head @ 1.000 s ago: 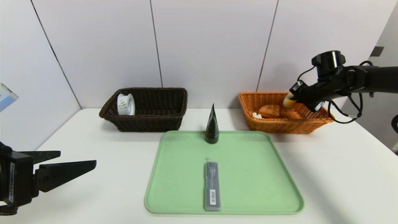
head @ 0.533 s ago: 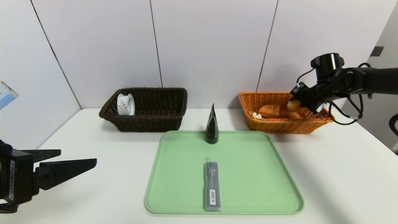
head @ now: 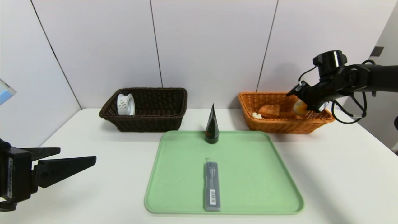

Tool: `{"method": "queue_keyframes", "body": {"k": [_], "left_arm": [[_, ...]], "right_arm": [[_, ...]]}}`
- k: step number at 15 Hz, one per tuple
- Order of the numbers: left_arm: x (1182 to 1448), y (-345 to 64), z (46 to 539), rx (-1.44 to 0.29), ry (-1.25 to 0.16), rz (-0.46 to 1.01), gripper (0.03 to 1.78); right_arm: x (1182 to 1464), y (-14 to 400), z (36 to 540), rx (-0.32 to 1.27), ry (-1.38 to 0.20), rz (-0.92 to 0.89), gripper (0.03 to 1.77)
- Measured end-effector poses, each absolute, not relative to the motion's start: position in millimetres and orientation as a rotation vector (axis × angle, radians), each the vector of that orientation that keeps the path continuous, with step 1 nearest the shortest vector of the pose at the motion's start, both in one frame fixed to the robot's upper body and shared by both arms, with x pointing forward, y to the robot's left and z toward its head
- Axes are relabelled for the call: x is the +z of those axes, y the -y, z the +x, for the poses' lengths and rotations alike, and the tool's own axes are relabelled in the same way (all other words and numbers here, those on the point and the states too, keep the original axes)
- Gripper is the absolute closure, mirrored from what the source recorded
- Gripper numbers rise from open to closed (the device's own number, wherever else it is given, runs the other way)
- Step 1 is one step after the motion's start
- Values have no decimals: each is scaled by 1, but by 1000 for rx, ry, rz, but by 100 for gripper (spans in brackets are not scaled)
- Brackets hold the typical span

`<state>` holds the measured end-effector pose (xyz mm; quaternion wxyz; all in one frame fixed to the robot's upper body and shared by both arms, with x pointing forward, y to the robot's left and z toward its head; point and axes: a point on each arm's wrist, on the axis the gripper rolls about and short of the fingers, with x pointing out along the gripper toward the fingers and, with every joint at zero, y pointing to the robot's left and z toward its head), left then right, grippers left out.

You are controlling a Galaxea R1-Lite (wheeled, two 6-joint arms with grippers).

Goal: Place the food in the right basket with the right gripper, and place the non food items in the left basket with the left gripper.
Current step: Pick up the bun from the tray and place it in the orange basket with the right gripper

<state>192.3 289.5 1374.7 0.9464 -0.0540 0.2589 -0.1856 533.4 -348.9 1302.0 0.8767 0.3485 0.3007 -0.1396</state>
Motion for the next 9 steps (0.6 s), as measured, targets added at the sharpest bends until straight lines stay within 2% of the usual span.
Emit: {"method": "queue_keyframes", "body": {"k": [4,9], "left_arm": [[1375,-289,193,-379,-528,-110,12],[1375,-290,191,-376,-537,-111,12]], "right_arm": [[1305,349,532,-289,-623,728,34],[1307,344,527,-286,-662,705,22]]}}
